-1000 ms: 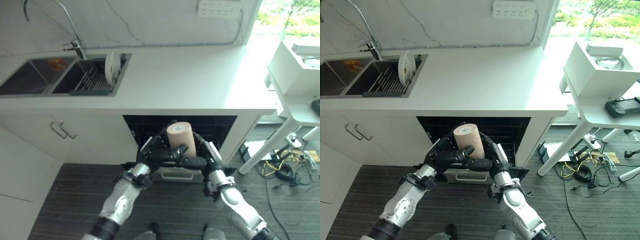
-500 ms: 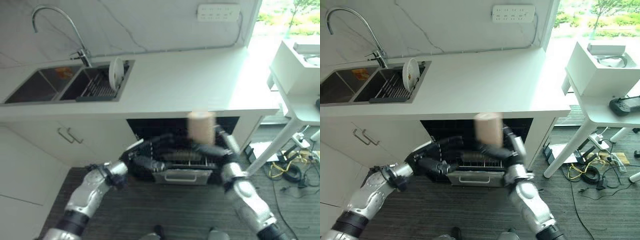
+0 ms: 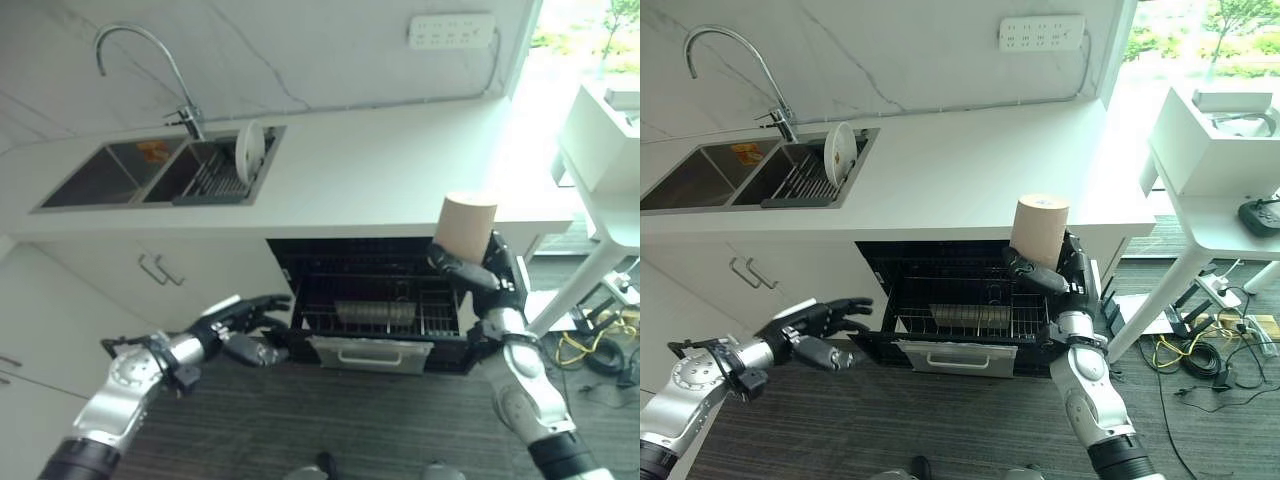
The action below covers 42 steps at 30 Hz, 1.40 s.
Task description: Place the dishes in the dishwasher.
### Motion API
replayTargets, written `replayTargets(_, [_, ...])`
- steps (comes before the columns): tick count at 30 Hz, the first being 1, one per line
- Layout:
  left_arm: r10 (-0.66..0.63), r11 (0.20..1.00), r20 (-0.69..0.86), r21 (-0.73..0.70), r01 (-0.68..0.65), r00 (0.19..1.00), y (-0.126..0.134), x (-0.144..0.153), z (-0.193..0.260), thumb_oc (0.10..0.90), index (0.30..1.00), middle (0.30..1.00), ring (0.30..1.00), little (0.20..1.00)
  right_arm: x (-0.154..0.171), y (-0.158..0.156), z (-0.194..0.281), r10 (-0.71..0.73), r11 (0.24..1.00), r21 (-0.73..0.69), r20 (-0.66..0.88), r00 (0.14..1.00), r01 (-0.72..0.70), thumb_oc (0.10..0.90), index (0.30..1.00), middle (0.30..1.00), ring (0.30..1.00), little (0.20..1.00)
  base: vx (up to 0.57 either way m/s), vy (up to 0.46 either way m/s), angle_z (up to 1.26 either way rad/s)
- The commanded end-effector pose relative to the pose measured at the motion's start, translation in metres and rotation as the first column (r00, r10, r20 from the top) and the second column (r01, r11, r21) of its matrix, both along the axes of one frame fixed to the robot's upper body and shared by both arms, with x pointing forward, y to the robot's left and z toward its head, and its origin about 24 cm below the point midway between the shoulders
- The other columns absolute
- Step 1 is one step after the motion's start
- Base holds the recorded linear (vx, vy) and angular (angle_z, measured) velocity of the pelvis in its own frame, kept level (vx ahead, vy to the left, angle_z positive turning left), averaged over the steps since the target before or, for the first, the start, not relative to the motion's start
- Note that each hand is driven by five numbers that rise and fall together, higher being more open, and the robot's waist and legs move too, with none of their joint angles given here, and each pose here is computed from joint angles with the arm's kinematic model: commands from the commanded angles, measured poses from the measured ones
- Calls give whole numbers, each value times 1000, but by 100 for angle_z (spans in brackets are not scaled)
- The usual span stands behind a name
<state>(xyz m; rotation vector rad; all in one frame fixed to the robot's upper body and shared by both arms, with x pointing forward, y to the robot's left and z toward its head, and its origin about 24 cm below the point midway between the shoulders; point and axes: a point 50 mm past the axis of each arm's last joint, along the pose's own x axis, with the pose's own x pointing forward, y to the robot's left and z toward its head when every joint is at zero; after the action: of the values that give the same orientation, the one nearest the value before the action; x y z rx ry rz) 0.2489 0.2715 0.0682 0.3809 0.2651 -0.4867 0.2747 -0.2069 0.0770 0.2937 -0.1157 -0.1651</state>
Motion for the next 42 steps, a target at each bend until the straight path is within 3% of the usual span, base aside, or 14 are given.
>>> replayTargets(1, [-9,999,304,-29,19,953,-13,22,50,800,900,900,900,900,14,12,48,58,998,-14,254,966,-56,400,300,300,300,300,25,2,6])
replayTargets(3, [53,998,344,12,-61,937,-15,22,42,800,900,900,900,900,16,16,43,97,993,-83,215,972,-81,400,300,300,300,300,65,-5,1])
replayTargets(4, [45,985,421,131,-110,906,-18,23,38,800,900,900,900,900,19,22,34,172,976,-163,155,973,-146,400,300,300,300,300,84,-17,0])
replayTargets(11, [-88,945,566,307,-111,819,-41,28,46,800,900,900,900,900,25,20,20,290,904,-326,-4,957,-276,400,300,300,300,300,92,-47,3])
replayTargets(17, [-265,880,484,476,4,834,-57,39,49,800,900,900,900,900,33,12,11,343,860,-346,-153,927,-376,400,300,300,300,300,73,-36,6])
replayTargets(21, [-325,792,453,610,-23,830,-59,50,54,800,900,900,900,900,43,7,16,353,833,-373,-210,912,-409,400,300,300,300,300,-24,0,0])
replayTargets(25, [-343,758,478,650,-62,809,-60,68,71,800,900,900,900,900,62,4,41,335,820,-419,-201,920,-390,400,300,300,300,300,-131,0,0])
replayTargets(36, [-481,656,427,755,-9,766,-86,90,98,800,900,900,900,900,96,-22,82,221,826,-487,-186,957,-285,400,300,300,300,300,-75,9,2])
replayTargets(42, [-519,634,437,773,-12,735,-97,97,118,800,900,900,900,900,108,-35,106,135,877,-446,-133,982,-181,400,300,300,300,300,-76,18,5])
